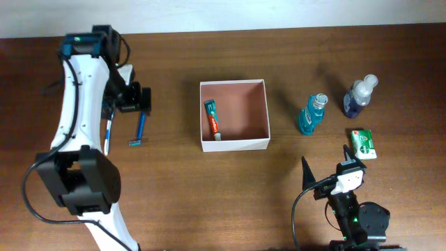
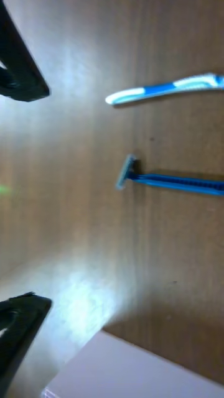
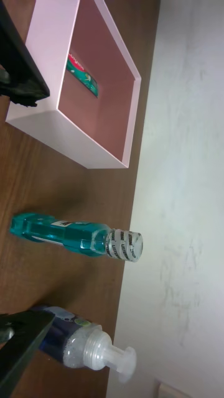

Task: Pack container
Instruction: 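Move the left gripper back over the blue razor, then lower the left gripper and grasp the blue razor handle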

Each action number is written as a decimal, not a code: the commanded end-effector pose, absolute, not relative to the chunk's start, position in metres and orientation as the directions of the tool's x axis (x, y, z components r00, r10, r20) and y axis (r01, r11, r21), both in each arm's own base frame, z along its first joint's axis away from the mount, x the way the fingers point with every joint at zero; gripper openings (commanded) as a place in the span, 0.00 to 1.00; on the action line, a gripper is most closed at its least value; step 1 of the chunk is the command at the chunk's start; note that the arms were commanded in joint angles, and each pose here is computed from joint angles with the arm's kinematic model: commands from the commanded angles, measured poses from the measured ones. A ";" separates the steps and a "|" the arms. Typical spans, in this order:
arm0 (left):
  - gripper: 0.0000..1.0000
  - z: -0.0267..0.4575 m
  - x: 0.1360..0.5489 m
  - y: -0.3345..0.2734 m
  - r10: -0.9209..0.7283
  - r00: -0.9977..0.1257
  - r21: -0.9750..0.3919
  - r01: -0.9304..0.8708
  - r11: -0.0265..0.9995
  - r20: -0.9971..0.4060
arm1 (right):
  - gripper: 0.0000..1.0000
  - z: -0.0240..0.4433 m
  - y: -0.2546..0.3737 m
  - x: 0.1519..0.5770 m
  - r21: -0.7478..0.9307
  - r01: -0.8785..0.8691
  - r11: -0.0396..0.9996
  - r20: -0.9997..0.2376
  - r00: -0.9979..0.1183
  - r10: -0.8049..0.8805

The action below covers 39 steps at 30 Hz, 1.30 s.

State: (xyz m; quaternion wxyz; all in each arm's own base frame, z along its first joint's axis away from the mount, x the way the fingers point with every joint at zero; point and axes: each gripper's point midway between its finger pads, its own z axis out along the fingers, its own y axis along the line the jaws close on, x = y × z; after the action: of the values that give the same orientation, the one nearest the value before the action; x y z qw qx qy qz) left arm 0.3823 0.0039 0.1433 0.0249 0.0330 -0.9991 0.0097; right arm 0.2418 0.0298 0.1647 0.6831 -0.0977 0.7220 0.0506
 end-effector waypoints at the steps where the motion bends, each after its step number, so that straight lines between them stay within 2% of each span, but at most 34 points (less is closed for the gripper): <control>1: 0.99 0.130 0.383 0.003 -0.017 -0.999 -0.033 -0.018 0.999 0.036 | 0.99 0.162 0.029 0.242 -0.057 -0.206 0.977 -0.996 -0.050 -0.068; 15: 0.99 0.060 0.380 0.003 -0.019 -0.999 -0.031 -0.020 0.999 0.040 | 0.98 0.162 0.029 0.242 -0.057 -0.206 0.977 -0.996 -0.050 -0.068; 26: 0.99 0.048 0.409 0.004 -0.037 -0.996 -0.031 -0.034 0.999 -0.085 | 0.98 0.162 0.029 0.242 -0.057 -0.206 0.977 -0.996 -0.050 -0.068; 39: 0.99 0.042 0.416 0.007 -0.022 -0.994 -0.029 -0.019 0.999 -0.105 | 0.98 0.162 0.029 0.242 -0.057 -0.205 0.977 -0.996 -0.050 -0.068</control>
State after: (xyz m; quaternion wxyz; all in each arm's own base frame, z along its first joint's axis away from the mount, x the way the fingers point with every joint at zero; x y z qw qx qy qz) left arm 0.4172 0.0056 0.0423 -0.0529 0.0121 -0.9985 0.0093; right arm 0.2418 0.0298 0.1647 0.6831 -0.0977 0.7220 0.0506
